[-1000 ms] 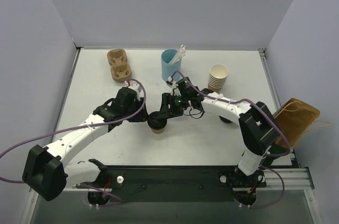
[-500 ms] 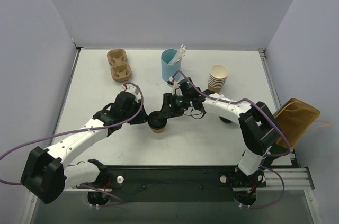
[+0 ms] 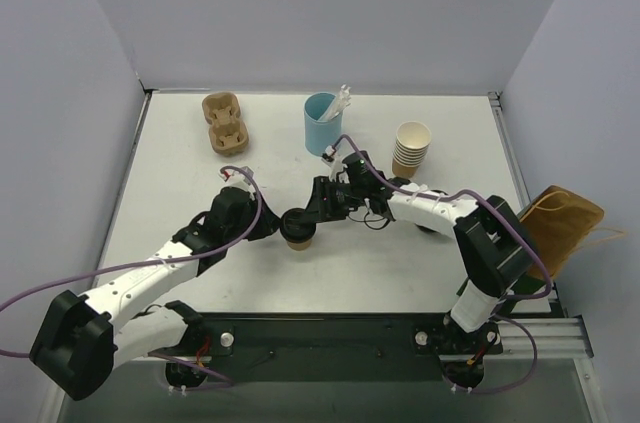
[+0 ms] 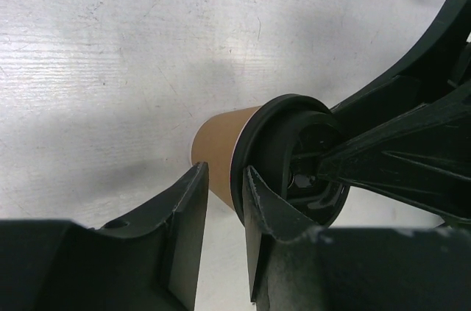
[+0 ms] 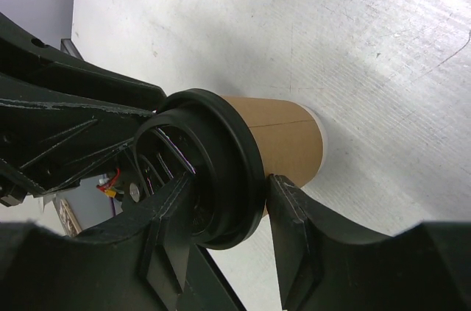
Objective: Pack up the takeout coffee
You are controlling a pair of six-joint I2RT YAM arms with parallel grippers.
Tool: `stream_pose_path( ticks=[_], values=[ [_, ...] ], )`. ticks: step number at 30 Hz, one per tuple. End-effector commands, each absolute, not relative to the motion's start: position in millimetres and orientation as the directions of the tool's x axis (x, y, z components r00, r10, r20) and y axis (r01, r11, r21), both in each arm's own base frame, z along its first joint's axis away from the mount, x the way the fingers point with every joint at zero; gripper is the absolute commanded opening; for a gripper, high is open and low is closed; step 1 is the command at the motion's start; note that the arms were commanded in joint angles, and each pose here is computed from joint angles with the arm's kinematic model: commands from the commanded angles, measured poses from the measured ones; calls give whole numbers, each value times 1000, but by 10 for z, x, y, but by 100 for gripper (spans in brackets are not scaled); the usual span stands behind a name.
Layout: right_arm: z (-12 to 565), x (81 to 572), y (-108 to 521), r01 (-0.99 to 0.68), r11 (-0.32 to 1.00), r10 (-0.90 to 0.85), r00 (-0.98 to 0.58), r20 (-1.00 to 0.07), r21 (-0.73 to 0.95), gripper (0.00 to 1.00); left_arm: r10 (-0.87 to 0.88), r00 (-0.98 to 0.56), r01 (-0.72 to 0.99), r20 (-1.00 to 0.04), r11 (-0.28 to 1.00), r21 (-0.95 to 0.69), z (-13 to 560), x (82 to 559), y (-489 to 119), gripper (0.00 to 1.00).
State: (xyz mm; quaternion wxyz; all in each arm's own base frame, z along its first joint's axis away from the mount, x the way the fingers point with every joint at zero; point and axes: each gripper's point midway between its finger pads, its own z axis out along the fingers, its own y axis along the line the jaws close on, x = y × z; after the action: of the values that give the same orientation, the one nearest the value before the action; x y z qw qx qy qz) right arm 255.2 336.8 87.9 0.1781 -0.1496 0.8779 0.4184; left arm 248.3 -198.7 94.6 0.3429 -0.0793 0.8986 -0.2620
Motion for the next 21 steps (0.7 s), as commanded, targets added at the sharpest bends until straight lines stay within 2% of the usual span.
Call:
stream_pose_path(
  ticks=[1,4,9,12,14,17,21],
  values=[
    [314,2350,3063,-343,742,-157,-924,-348,576,40,-201,-887,-50,-415,937,-347,222,1853,-1636,35],
    [395,2360,3098,-327,732,-123,-927,-355,598,40,-217,-848,-7,-483,916,-400,655,2042,-1719,43],
    [539,2363,3208,-267,693,-24,-937,-349,670,40,-275,-783,80,-558,846,-527,1324,2246,-1932,48],
    [585,2379,3249,-229,682,28,-941,-338,694,40,-311,-773,122,-552,781,-612,1469,2236,-2078,48],
    [602,2377,3268,-223,682,40,-940,-339,696,40,-336,-788,102,-516,755,-648,1363,2162,-2100,48],
    [626,2363,3313,-224,680,41,-939,-341,698,40,-373,-769,121,-519,712,-691,1345,2168,-2141,48],
    [623,2375,3301,-213,694,56,-936,-347,688,40,-396,-767,90,-506,713,-695,1247,2188,-2122,47]
  ],
)
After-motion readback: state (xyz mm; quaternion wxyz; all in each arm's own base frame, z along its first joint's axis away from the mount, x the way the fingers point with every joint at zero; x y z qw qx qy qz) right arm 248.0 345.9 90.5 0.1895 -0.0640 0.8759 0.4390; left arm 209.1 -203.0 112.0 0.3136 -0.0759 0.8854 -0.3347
